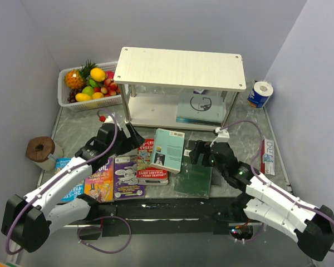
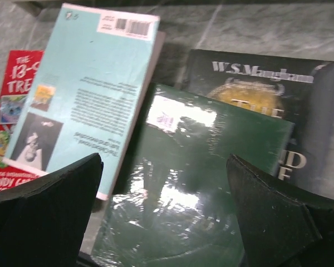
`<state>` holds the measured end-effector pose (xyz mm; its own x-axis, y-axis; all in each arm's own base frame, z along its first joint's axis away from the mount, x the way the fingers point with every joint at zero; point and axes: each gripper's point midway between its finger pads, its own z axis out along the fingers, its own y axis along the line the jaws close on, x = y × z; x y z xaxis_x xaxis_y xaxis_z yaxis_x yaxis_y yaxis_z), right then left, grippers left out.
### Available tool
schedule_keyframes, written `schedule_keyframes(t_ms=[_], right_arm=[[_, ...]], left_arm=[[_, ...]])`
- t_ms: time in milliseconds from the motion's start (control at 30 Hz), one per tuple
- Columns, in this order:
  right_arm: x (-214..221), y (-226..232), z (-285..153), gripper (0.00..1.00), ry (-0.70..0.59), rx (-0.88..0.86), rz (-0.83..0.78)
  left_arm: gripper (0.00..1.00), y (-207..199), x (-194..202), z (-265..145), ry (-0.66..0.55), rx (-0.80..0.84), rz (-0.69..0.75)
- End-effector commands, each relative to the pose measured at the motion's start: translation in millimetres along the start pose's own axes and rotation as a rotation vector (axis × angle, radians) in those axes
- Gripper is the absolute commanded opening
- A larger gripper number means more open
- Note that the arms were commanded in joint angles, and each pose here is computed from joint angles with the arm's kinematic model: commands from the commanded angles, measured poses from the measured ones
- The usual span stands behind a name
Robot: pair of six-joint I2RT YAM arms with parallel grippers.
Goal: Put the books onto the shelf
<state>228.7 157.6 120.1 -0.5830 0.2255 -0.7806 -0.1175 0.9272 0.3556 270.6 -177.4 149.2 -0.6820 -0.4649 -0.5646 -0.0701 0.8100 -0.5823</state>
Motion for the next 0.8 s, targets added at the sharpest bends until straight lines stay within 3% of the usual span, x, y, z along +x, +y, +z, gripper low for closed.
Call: schedule_keyframes(t_ms=[0,167,500,767], right_arm=[[-1,30,9,1.0,0.009,-0.128,0.034],[10,46,18,1.0,0.068,-0.186,0.067],[31,49,27,1.0,0.155,-0.201,0.051],[45,46,29,1.0,0.201,-0.202,0.035]], left_arm=[[0.96,-54,2,-16,0.012,0.308,0.027],[0.99,-57,13,5,0.102,0.264,0.036],[0.73,-63,60,32,0.284,0.275,0.081],[0.75,-51,84,49,0.398,0.245,0.108]])
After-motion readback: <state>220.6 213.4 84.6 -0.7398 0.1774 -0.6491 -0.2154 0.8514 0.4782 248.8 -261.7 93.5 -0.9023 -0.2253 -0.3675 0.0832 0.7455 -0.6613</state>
